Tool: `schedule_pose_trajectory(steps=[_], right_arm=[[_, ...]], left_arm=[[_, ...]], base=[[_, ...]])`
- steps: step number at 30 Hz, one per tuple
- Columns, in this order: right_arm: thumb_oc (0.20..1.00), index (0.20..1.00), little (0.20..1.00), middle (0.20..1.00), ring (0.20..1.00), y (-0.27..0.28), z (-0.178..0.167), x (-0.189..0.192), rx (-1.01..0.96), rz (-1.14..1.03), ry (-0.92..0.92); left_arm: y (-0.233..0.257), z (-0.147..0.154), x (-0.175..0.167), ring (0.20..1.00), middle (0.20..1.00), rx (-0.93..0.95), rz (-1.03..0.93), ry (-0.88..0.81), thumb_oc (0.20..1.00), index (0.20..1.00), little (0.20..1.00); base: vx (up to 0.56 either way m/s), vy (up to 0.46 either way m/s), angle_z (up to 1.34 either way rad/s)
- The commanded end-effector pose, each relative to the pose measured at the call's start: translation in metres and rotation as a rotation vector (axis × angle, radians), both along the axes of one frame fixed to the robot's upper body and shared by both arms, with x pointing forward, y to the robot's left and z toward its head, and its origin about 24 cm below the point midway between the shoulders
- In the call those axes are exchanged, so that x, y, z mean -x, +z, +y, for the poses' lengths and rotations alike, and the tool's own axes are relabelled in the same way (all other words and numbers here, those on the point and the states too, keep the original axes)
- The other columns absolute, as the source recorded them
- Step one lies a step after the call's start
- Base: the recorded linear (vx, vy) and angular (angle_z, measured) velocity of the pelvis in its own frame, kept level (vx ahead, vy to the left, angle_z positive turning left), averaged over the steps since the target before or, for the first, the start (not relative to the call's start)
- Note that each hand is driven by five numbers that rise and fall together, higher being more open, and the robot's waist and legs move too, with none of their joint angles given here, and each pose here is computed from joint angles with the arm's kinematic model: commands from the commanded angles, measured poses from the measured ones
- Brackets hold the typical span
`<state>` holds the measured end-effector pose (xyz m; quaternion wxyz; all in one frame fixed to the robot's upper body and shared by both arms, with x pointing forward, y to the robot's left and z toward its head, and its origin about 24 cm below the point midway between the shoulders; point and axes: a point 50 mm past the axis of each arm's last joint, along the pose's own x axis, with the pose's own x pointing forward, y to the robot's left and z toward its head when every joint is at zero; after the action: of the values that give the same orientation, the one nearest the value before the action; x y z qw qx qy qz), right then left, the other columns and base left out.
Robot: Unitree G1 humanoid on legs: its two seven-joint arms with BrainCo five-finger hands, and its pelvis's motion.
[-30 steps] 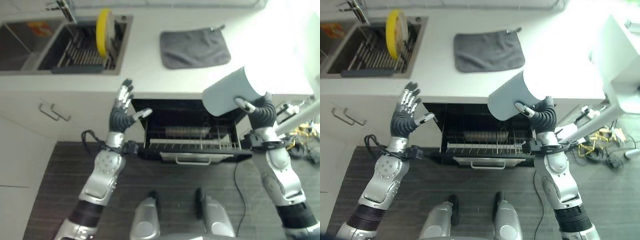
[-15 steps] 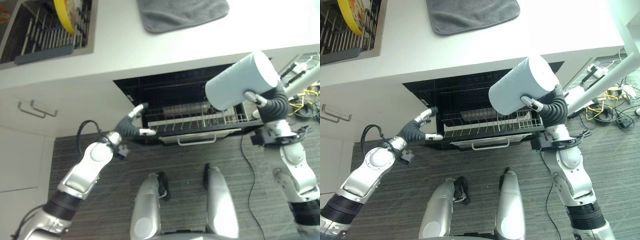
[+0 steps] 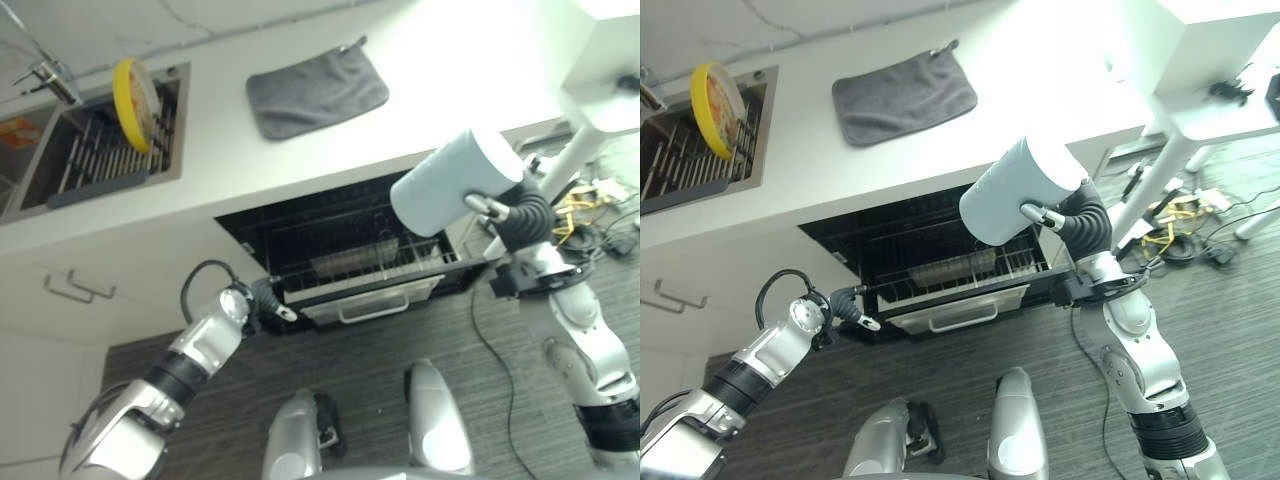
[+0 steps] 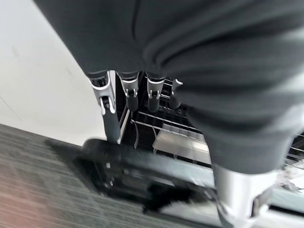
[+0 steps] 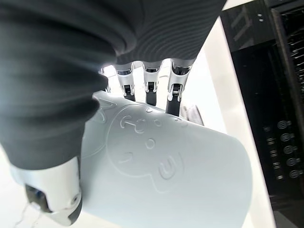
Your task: Place the dishes in the dishwasher.
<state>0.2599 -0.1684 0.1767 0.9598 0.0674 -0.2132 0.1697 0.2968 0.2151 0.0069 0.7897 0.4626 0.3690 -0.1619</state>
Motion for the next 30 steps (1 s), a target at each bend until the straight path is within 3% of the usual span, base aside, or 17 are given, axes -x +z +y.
schedule_pose_trajectory(steps=[1, 9, 11, 13, 16, 19, 30], right_arm=[[0.2, 0.2, 0.2, 0.2, 0.2, 0.022, 0.0, 0.009, -0.008, -0.113, 0.049], [0.2, 0.2, 0.2, 0.2, 0.2, -0.008, 0.006, 0.009, 0.005, 0.012, 0.085], [0.2, 0.2, 0.2, 0.2, 0.2, -0.017, 0.004, 0.011, -0.001, 0.038, 0.079], [0.2, 0.2, 0.2, 0.2, 0.2, -0.026, -0.002, 0.012, -0.011, 0.047, 0.049], [0.2, 0.2, 0.2, 0.2, 0.2, -0.026, -0.014, 0.016, -0.016, 0.014, 0.001], [0.2, 0.2, 0.2, 0.2, 0.2, -0.029, -0.022, 0.017, -0.026, 0.005, -0.059], [0.2, 0.2, 0.2, 0.2, 0.2, -0.037, -0.025, 0.021, -0.006, 0.081, -0.097]], left_arm=[[-0.026, -0.009, 0.027, 1.0, 1.0, -0.021, 0.084, -0.059, 1.0, 1.0, 1.0], [-0.087, -0.014, 0.062, 1.0, 1.0, -0.072, 0.254, -0.085, 1.0, 1.0, 1.0], [-0.087, -0.017, 0.063, 1.0, 1.0, -0.013, 0.198, -0.075, 1.0, 1.0, 1.0], [-0.059, -0.023, 0.045, 1.0, 1.0, 0.084, -0.08, -0.056, 1.0, 1.0, 1.0], [-0.016, -0.016, 0.026, 1.0, 1.0, 0.151, -0.342, -0.051, 1.0, 1.0, 1.0], [0.007, -0.01, 0.023, 1.0, 1.0, 0.198, -0.486, -0.056, 1.0, 1.0, 1.0], [-0.002, -0.012, 0.037, 1.0, 1.0, 0.188, -0.395, -0.148, 1.0, 1.0, 1.0]], base=[[0.12, 0.006, -0.09], [0.09, -0.01, -0.04], [0.02, -0.039, -0.09], [-0.11, -0.1, -0.1], [-0.1, -0.054, 0.09], [0.03, -0.022, 0.23], [0.06, -0.024, 0.06]])
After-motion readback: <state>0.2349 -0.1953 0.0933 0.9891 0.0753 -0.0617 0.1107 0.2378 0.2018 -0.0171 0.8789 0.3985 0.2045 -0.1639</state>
